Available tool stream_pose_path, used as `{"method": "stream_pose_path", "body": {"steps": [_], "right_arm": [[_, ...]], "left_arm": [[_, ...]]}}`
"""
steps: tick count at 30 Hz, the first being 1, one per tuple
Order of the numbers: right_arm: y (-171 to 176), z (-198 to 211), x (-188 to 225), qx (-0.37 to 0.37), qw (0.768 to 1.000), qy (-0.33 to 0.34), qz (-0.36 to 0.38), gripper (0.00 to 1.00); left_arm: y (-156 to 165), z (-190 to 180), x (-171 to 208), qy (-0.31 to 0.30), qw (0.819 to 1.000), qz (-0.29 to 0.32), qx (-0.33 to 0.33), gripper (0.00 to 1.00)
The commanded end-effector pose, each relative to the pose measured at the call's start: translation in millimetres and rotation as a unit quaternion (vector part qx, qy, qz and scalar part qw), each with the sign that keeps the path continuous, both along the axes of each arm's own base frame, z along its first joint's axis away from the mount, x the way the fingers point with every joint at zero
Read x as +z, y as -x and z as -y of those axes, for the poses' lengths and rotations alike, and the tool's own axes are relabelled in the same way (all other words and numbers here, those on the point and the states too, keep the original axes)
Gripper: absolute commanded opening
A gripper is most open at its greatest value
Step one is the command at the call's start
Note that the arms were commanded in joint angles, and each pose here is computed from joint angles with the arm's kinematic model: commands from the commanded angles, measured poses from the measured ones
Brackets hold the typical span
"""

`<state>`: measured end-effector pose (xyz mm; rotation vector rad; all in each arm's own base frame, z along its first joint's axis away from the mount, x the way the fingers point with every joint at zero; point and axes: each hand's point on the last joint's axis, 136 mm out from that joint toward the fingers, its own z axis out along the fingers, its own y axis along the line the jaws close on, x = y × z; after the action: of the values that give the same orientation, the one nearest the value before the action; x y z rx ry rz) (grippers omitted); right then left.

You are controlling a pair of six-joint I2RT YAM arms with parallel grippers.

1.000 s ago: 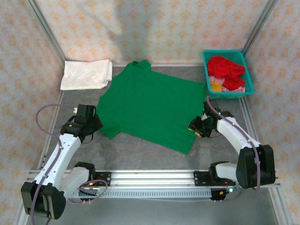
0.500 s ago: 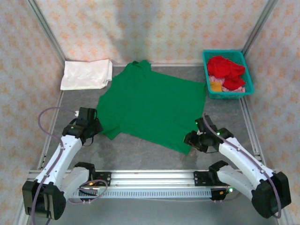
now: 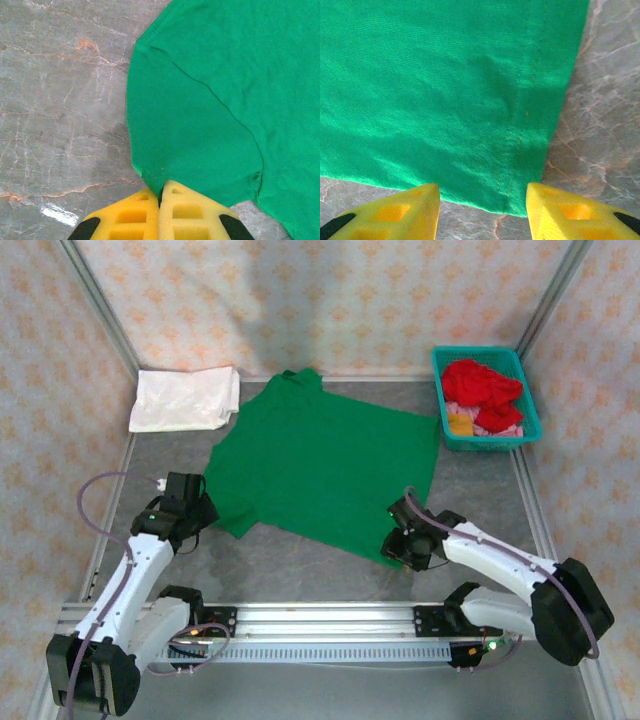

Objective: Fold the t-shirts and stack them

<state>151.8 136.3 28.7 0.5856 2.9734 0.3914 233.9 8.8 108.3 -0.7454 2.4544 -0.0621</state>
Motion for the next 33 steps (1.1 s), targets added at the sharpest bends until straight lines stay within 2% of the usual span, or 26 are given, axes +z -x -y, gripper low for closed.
{"method": "stream_pose_path", "body": {"steps": [1, 8, 15, 18, 21, 23, 26, 30, 33], "right_arm": [[0, 0, -5, -0.008, 1.000, 0.014, 0.002, 0.50], [18, 14, -2, 0.003, 0.998, 0.065, -0.015, 0.52], [9, 4, -13, 0.003, 0.998, 0.056, -0.002, 0.49], [1, -1, -15, 0.004, 0.999, 0.052, 0.012, 0.37], [-8, -5, -6, 0.013, 0.998, 0.049, 0.034, 0.15], [-13, -3, 5, 0.016, 0.997, 0.052, 0.052, 0.05], [-12, 7, 14, 0.013, 0.995, 0.060, 0.073, 0.00], [-4, 16, 23, -0.008, 0.995, 0.042, 0.088, 0.00], [3, 26, 31, -0.024, 0.994, 0.035, 0.100, 0.00]], "left_arm": [[-2, -8, 4, -0.008, 1.000, 0.015, 0.021, 0.00], [-2, -7, 1, -0.007, 1.000, 0.015, 0.020, 0.00], [-1, -6, -5, 0.000, 1.000, 0.018, 0.024, 0.00], [-1, -7, -1, 0.000, 0.999, 0.026, 0.026, 0.00], [0, -6, 9, 0.003, 0.999, 0.043, 0.025, 0.00], [5, -7, 18, 0.004, 0.998, 0.049, 0.026, 0.00], [16, -5, 29, 0.021, 0.997, 0.064, 0.035, 0.00], [32, 4, 38, 0.067, 0.994, 0.067, 0.050, 0.00], [47, 3, 57, 0.076, 0.992, 0.083, 0.062, 0.00]]}}
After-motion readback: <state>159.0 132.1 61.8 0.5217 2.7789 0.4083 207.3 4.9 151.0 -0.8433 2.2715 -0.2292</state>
